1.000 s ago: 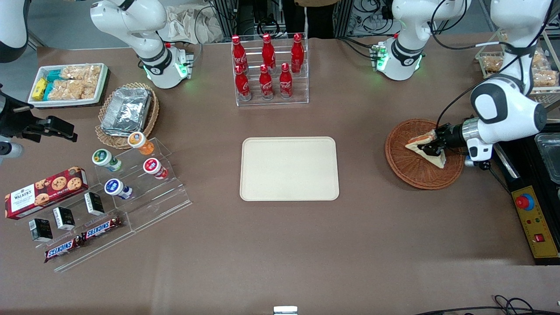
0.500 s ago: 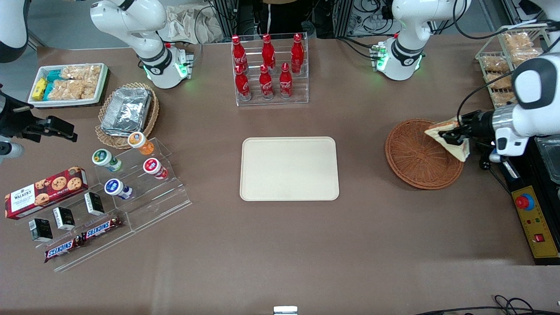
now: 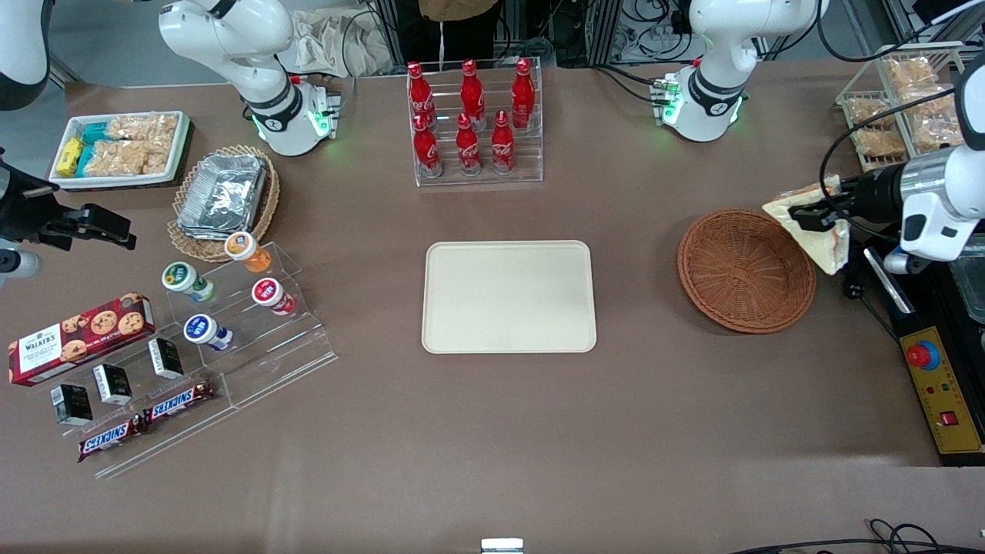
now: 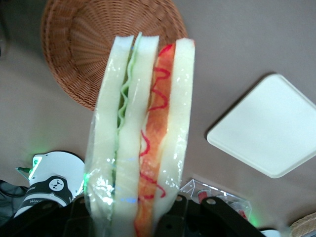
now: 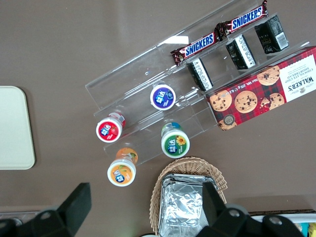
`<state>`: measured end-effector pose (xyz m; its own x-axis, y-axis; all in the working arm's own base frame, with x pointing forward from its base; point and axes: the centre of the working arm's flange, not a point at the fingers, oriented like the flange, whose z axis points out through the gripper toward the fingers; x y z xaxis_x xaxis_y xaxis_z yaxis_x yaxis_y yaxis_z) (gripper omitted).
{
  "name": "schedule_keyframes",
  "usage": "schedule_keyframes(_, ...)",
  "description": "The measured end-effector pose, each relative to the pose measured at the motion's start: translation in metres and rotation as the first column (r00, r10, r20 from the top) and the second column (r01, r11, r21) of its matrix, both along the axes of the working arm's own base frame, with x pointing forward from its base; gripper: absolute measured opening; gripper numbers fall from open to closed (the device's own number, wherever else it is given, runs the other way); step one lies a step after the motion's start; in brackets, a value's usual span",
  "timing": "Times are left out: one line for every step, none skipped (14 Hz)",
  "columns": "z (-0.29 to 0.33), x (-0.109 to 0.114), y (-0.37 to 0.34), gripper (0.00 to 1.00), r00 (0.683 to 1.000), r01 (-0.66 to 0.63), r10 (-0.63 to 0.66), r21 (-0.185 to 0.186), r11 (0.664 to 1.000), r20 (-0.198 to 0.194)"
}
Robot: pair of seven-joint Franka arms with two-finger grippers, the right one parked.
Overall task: Place sandwich from basket to tray
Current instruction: 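Lift the sandwich out of the basket with the left gripper, then carry the sandwich over the cream tray and lower it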
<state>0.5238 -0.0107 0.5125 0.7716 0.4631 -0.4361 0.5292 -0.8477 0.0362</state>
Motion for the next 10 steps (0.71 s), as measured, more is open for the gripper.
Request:
schedule_keyframes(0.001, 0.0, -0.021, 0.4, 0.999, 0.041, -0.041, 0.0, 0.999, 0.001)
schedule_keyframes(0.0, -0.002, -0.044, 0.4, 0.997, 0.081, -0.081, 0.0, 0.997, -0.001)
schedule_keyframes(-0.001, -0.004, -0.065, 0.37, 0.993, 0.117, -0.117, 0.001, 0.993, -0.006)
schedule_keyframes(-0.002, -0.006, -0.084, 0.34, 0.988, 0.151, -0.151, 0.001, 0.989, -0.009)
schedule_keyframes(-0.004, -0.009, -0.101, 0.33, 0.983, 0.181, -0.181, 0.001, 0.983, -0.012)
schedule_keyframes(-0.006, -0.01, -0.118, 0.33, 0.979, 0.206, -0.206, 0.001, 0.979, -0.016)
schedule_keyframes(-0.01, -0.012, -0.135, 0.33, 0.974, 0.225, -0.225, 0.002, 0.974, -0.024)
schedule_keyframes(-0.015, -0.011, -0.152, 0.33, 0.971, 0.237, -0.237, 0.004, 0.972, -0.033)
schedule_keyframes(-0.022, -0.009, -0.17, 0.33, 0.969, 0.245, -0.245, 0.003, 0.969, -0.04)
schedule_keyframes(-0.029, -0.005, -0.187, 0.34, 0.968, 0.248, -0.248, 0.002, 0.969, -0.043)
